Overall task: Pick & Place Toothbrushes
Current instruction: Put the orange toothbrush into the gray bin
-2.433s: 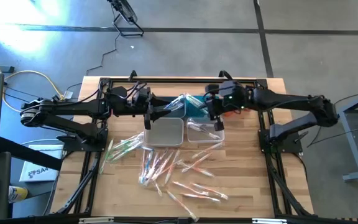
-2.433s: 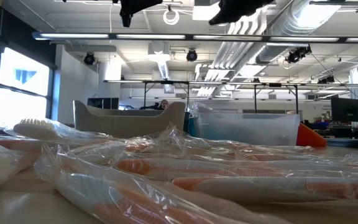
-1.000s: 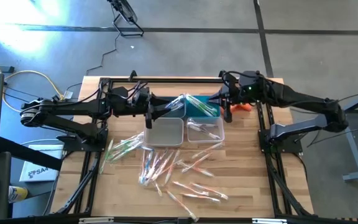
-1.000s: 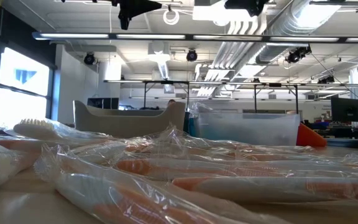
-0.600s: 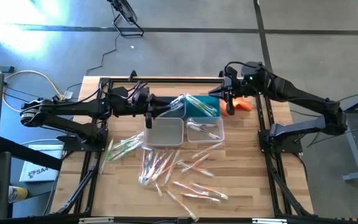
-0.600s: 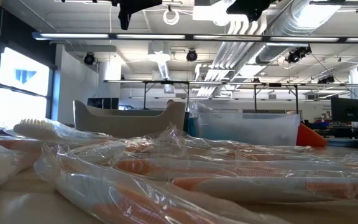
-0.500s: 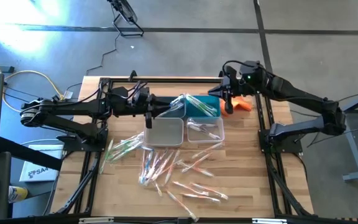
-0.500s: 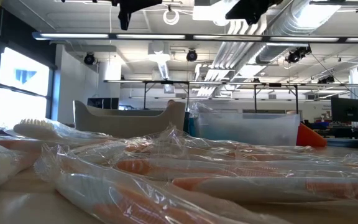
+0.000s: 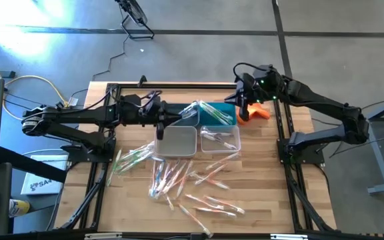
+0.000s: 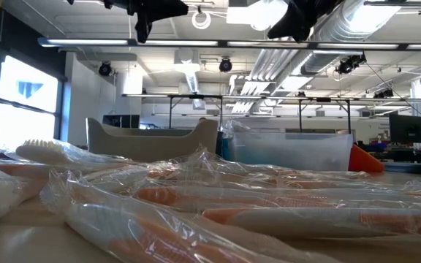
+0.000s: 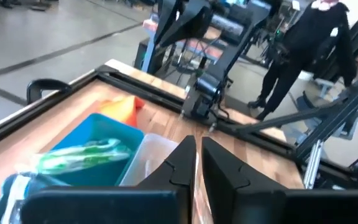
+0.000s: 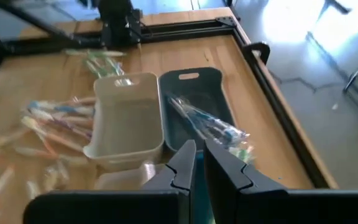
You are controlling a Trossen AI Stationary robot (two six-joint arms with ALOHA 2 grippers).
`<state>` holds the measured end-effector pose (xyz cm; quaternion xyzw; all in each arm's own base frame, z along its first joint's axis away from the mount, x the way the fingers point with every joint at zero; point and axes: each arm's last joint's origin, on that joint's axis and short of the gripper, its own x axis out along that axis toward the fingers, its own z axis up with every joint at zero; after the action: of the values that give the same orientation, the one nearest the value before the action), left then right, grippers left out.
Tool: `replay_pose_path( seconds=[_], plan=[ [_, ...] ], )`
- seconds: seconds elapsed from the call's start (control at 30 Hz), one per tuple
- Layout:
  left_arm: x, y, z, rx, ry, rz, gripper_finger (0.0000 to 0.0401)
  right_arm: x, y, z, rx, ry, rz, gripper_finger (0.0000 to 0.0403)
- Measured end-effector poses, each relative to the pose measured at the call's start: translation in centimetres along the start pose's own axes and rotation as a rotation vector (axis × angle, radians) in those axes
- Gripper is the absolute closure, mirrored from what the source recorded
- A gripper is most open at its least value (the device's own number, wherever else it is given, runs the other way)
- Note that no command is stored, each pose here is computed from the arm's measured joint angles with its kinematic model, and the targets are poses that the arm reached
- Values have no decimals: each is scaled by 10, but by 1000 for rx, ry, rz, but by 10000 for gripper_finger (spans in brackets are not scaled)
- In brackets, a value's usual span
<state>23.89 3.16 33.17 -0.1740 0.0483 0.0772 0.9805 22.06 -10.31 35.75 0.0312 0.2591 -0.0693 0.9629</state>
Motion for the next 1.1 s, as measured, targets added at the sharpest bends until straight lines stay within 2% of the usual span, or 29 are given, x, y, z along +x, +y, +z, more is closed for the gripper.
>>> replay_pose_path(
  seconds=[0.2, 0.5, 0.67, 1.1],
  plan=[
    [-15, -6, 5, 82, 23, -143, 399, 1, 5, 3, 145, -22, 1, 380],
    [-58, -8, 10, 135, 66, -139, 400, 6, 31, 19, 127, -145, -2, 380],
    [-65, -8, 9, 166, 86, -135, 400, 7, 45, 24, 102, -189, -24, 380],
    [-66, -9, 6, 213, 122, -209, 401, 8, 85, 23, 167, -197, -78, 380]
  ],
)
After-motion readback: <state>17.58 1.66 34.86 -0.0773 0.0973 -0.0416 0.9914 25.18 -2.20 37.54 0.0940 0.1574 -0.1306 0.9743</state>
